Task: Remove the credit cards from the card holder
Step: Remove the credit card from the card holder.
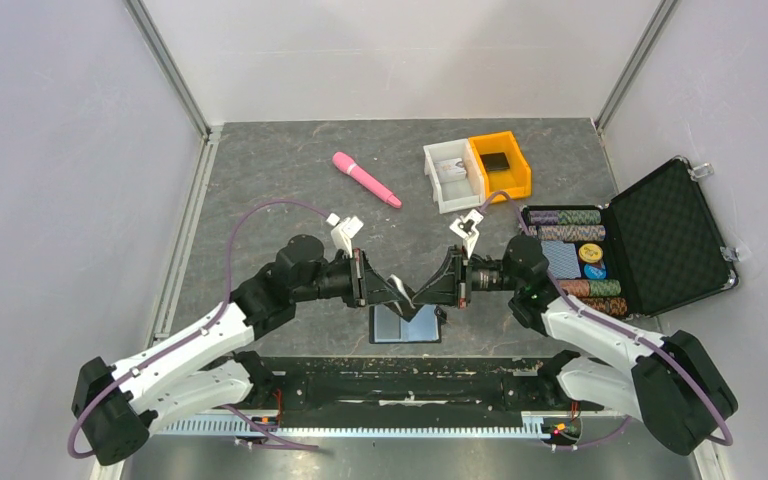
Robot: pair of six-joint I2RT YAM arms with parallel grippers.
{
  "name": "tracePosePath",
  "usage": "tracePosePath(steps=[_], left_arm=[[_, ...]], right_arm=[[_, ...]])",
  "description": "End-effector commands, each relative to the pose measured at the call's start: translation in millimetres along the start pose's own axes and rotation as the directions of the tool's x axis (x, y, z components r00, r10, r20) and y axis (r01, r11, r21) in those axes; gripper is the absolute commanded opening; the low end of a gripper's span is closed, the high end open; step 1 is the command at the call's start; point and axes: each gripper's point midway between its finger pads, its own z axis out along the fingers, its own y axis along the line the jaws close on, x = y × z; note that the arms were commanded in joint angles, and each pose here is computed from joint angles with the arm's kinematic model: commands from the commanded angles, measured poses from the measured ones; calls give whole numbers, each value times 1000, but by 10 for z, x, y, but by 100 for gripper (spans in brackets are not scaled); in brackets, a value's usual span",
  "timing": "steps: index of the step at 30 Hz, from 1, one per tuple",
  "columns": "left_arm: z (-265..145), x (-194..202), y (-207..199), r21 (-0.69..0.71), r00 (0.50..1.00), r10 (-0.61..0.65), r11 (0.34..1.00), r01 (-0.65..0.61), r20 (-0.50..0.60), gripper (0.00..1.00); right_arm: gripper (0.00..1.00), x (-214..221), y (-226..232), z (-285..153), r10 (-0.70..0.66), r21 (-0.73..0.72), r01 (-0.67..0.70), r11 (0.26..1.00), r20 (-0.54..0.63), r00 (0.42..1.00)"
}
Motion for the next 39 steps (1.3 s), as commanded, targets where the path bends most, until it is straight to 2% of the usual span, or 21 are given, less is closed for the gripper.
tracePosePath(steps=[1, 2, 3, 5, 8, 10, 12, 16, 19, 30, 39], left_arm=[[-19, -72, -239, 115, 999, 33, 993, -34, 4, 7], [-13, -104, -269, 133, 999, 35, 990, -37, 22, 3], [-9, -121, -268, 139, 999, 29, 990, -34, 35, 2], [9, -165, -234, 135, 997, -4, 991, -5, 71, 2], [18, -262, -194, 140, 987, -48, 990, 27, 150, 2], [9, -374, -180, 151, 971, -90, 987, 58, 221, 2], [-15, -494, -142, 148, 946, -130, 985, 89, 296, 2], [-103, -698, -71, 149, 887, -182, 980, 130, 425, 2], [-133, -776, -28, 152, 858, -196, 978, 140, 475, 2], [-51, -827, -29, 152, 858, -187, 980, 129, 479, 2], [-31, -870, -52, 160, 852, -179, 981, 114, 491, 2]], right_arm=[[10, -67, -73, -16, -40, 55, 39, 998, 9, 999], [19, -113, -188, -37, -34, 126, 29, 992, 36, 999], [31, -175, -243, -59, -53, 172, 41, 984, 65, 996], [39, -317, -273, -94, -79, 221, 46, 974, 143, 987], [50, -479, -153, -120, -63, 187, 14, 982, 258, 964], [53, -537, -79, -137, -32, 147, -17, 989, 319, 947], [52, -558, -57, -169, 8, 122, -58, 991, 375, 927], [44, -602, 12, -208, 76, 55, -111, 992, 444, 893], [40, -628, 35, -210, 103, 20, -127, 992, 464, 880], [36, -645, -53, -140, 155, 3, -175, 984, 459, 875], [38, -630, -97, -37, 179, 9, -205, 979, 444, 878]])
